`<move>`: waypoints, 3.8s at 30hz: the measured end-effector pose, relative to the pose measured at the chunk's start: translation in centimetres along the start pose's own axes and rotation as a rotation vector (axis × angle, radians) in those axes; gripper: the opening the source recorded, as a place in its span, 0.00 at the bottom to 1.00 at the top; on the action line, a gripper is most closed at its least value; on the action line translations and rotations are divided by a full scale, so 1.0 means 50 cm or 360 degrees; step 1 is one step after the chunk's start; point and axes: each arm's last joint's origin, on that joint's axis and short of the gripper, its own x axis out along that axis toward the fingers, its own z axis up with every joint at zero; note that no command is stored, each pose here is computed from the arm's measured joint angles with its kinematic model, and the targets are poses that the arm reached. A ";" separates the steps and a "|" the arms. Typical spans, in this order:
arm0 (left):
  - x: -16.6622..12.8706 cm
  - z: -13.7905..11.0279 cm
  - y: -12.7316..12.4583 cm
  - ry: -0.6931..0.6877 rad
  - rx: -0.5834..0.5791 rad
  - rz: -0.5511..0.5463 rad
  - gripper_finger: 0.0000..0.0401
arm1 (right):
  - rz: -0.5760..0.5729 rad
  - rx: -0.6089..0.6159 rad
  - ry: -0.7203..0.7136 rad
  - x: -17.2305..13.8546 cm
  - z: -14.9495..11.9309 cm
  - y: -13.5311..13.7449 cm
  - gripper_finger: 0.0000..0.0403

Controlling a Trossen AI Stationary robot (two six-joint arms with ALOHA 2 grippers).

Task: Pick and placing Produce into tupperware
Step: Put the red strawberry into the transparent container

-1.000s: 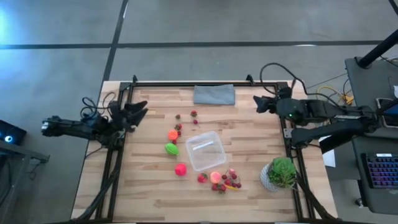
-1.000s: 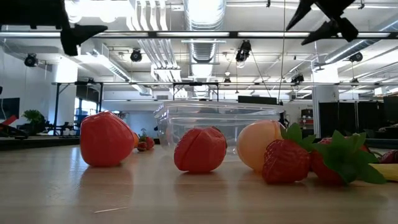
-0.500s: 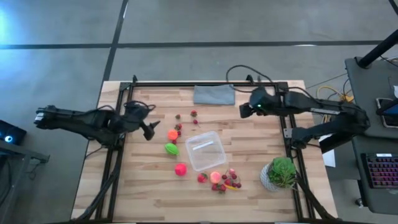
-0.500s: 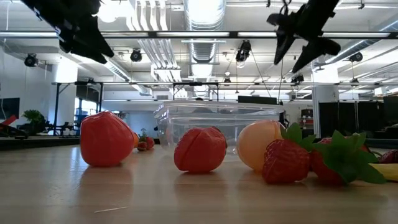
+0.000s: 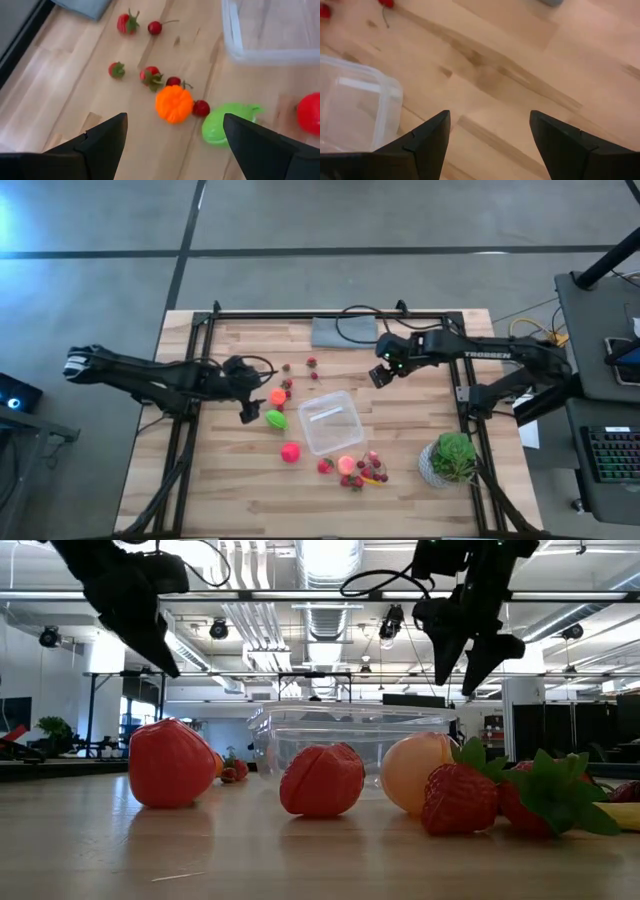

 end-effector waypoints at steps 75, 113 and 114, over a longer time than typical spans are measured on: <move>0.321 0.157 0.185 0.0623 -0.1289 0.0252 0.63 | -0.0178 -0.0163 -0.0016 -0.002 0.031 -0.053 0.66; 0.380 0.135 0.179 0.0690 -0.1086 0.0343 0.30 | -0.0190 0.0037 -0.0041 -0.001 0.031 -0.053 0.66; 0.380 0.135 0.179 0.0695 -0.1085 0.0343 0.30 | -0.0190 0.0037 -0.0041 -0.001 0.031 -0.053 0.66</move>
